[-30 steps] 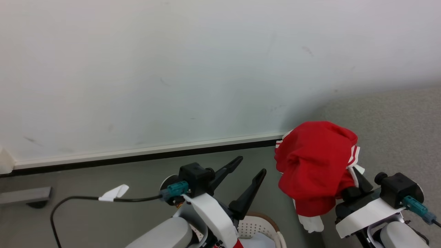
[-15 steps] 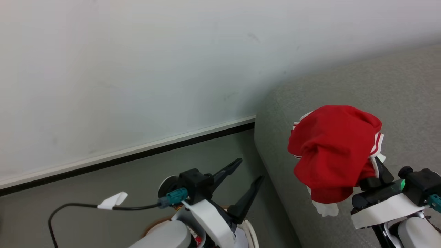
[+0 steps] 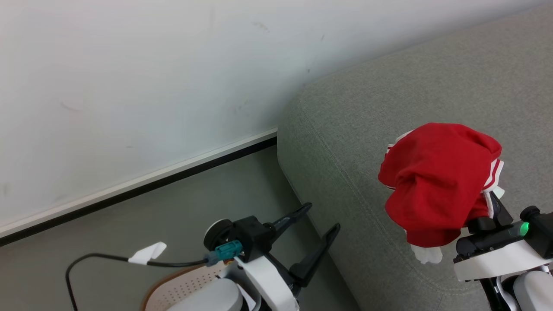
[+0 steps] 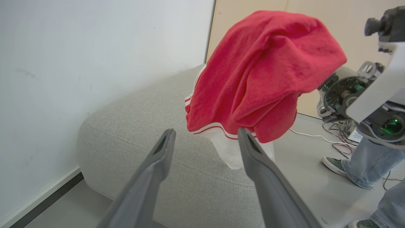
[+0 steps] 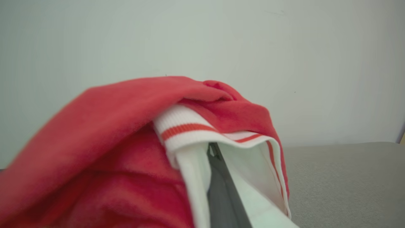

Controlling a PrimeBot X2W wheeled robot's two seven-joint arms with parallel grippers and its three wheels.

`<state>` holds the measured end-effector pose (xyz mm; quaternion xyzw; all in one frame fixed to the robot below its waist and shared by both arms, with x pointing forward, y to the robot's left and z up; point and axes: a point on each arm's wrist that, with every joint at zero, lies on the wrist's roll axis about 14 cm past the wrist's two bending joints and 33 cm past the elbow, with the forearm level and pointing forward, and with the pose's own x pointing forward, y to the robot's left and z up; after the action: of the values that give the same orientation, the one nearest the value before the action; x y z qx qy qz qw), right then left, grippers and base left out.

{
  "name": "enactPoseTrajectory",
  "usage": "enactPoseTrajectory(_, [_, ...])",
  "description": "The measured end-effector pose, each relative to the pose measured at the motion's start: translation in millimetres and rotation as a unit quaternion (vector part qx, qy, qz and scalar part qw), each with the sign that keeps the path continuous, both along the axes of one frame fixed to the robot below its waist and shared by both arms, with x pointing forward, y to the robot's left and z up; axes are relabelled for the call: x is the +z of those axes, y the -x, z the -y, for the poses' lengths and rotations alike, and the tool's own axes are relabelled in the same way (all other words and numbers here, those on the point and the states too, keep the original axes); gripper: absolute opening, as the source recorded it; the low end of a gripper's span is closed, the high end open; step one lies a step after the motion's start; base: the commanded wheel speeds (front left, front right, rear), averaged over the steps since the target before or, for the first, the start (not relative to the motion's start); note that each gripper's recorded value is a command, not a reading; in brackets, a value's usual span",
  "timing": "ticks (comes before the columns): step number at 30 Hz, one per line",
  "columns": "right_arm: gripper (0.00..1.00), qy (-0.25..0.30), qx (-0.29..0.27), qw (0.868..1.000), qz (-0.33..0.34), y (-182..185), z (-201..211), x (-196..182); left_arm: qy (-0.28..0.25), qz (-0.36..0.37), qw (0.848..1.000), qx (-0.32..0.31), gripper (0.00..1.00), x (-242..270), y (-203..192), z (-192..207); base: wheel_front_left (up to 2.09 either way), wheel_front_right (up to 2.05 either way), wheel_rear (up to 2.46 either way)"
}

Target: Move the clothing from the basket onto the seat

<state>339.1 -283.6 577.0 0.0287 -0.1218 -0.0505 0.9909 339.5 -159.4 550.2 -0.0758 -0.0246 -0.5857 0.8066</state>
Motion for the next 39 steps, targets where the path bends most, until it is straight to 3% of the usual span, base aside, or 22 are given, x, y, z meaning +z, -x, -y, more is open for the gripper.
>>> enactPoseTrajectory(8, [0.00,-0.001,-0.008,1.000,-0.004,-5.7,4.7,-1.8,0.000,-0.011,1.000,-0.011,1.00,-8.7,-3.3,3.9,0.00,0.00,0.00])
enactPoseTrajectory(15, [0.00,0.023,-0.010,1.000,0.013,-38.9,16.4,17.5,0.012,-0.030,0.999,-0.012,1.00,-11.7,-18.6,0.5,0.00,0.00,0.00])
enactPoseTrajectory(28, [0.00,0.087,-0.017,0.995,0.048,-161.9,38.5,46.8,0.006,-0.051,0.998,0.043,1.00,-57.3,-95.1,-43.7,0.00,0.00,0.00])
enactPoseTrajectory(39, [0.00,0.106,-0.043,0.993,0.015,-248.1,66.4,17.4,0.003,-0.091,0.991,0.095,1.00,-111.4,-132.4,-81.7,0.00,0.00,0.00])
